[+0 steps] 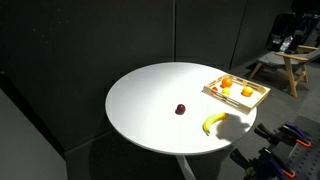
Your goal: Put the banana on the tray
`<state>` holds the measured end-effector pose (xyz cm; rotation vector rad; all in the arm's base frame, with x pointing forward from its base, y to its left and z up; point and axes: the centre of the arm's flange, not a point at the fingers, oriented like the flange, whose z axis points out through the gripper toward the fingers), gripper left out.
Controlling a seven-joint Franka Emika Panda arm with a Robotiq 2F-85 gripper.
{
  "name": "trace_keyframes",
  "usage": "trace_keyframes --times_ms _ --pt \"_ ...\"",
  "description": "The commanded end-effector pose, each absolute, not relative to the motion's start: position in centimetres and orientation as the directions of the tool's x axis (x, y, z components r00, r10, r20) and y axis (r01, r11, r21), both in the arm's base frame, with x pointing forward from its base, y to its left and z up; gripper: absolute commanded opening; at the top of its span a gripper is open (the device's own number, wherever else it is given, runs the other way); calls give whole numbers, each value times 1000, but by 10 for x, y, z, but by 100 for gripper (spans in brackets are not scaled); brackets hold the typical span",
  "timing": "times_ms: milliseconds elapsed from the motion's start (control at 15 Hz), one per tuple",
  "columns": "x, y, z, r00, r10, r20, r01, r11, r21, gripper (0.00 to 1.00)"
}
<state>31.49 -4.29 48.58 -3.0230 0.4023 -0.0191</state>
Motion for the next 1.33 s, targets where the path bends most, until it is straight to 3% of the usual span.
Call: trace_keyframes --times_ms 0,1267 --pt "315 -43 486 965 -262 0 -260 -961 -93 100" --pt "353 -37 458 921 -391 -2 -390 -920 -44 100"
